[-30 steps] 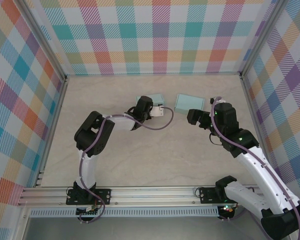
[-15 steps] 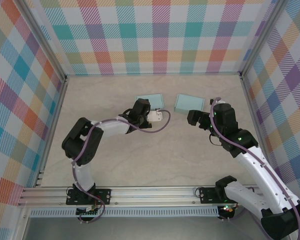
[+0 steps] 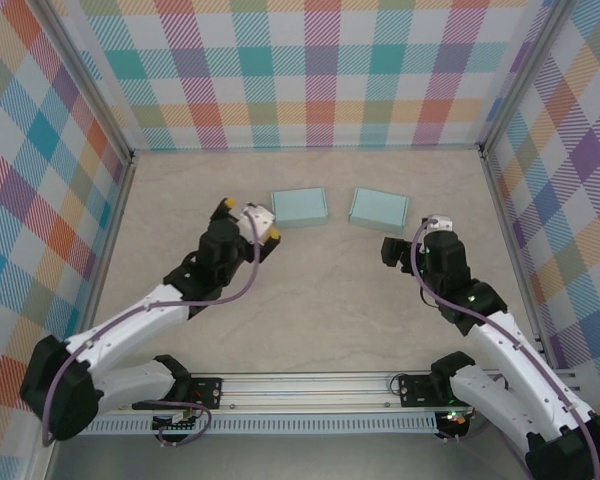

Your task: Fold the paper box

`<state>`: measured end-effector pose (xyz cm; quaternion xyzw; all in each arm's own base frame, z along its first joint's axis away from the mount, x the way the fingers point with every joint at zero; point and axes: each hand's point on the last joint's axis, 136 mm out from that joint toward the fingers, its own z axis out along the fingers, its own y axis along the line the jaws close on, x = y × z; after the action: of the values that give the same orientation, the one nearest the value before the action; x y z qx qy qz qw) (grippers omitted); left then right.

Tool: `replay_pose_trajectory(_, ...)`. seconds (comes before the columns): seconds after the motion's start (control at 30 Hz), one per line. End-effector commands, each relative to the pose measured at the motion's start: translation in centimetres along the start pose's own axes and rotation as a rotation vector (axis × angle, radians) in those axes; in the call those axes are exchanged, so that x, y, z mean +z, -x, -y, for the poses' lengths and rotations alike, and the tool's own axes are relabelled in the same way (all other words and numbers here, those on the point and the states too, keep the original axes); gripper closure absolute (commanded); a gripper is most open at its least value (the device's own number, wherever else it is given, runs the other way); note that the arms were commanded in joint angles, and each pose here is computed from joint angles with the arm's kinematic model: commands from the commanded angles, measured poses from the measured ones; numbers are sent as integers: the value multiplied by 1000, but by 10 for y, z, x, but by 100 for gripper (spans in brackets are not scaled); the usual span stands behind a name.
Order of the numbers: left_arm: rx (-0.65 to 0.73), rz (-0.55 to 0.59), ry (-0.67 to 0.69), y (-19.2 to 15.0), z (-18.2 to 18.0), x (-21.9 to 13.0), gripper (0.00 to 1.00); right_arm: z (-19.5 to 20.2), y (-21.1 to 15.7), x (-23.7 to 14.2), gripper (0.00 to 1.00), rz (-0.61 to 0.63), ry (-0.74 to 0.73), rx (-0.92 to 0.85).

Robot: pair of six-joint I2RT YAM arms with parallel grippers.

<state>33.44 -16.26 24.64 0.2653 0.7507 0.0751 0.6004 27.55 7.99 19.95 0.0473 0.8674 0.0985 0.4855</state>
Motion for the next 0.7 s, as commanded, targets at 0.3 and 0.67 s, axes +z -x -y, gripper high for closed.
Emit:
replay_pose_trajectory(0.3,-533,-196,496,-132,-82,-40,0,24,-4,43,0,165,-134,-252)
replay_pose_trajectory(0.67,-501,-180,440,-170,-89,-19,0,49,-4,88,0,195,-203,-274)
